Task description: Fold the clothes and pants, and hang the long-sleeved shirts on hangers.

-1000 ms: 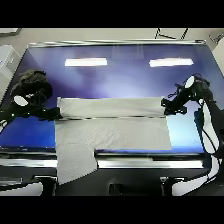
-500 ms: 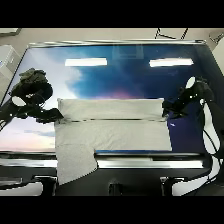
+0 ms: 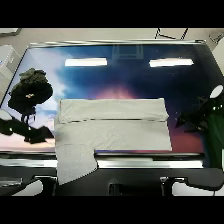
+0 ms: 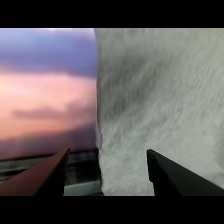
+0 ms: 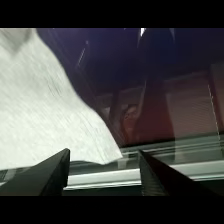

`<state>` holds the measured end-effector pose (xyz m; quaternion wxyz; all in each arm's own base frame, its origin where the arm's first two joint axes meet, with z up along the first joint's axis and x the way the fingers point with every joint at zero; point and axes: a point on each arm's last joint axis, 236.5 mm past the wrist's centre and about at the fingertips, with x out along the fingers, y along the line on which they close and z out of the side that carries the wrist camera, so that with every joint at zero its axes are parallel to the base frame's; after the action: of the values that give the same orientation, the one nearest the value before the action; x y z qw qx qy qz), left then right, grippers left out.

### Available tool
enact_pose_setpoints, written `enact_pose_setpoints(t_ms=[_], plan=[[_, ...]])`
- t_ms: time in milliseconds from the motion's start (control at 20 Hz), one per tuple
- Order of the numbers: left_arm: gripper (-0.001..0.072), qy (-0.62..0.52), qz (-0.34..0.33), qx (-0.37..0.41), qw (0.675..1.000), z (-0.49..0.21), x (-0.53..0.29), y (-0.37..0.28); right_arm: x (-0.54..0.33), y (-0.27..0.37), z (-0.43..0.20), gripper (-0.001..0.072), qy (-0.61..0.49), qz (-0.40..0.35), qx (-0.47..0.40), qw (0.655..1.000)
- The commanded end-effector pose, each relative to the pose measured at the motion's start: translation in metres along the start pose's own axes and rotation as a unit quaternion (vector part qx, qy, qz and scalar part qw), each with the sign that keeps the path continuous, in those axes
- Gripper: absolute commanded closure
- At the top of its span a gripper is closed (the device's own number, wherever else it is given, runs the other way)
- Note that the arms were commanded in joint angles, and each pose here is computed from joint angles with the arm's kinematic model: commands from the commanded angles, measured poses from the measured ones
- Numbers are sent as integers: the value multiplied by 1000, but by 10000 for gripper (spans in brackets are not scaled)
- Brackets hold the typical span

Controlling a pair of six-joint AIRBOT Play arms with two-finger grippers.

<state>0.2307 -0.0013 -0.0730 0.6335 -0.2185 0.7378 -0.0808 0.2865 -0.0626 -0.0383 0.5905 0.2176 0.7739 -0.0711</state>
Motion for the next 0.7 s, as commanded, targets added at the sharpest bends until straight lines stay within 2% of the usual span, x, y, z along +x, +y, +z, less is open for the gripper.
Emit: enact_pose_setpoints(t_ms=[0,250,350,450,600,650], plan=[[211,52,-13,11,998,-63,31,2,20,-9,-30,198,25,0,-3,1000],[213,32,-67,3,997,-66,54,-18,23,-8,-36,199,39,3,-2,999],[229,38,-69,6,997,-70,61,-22,23,-8,-36,199,39,4,-2,999],[323,52,-67,13,996,-78,68,-24,23,-8,-36,200,38,4,-2,999],[637,54,-67,15,996,-79,68,-25,30,-9,-43,201,50,4,-3,999],[682,53,-66,16,996,-79,68,-24,39,-11,-50,201,58,3,-3,998]])
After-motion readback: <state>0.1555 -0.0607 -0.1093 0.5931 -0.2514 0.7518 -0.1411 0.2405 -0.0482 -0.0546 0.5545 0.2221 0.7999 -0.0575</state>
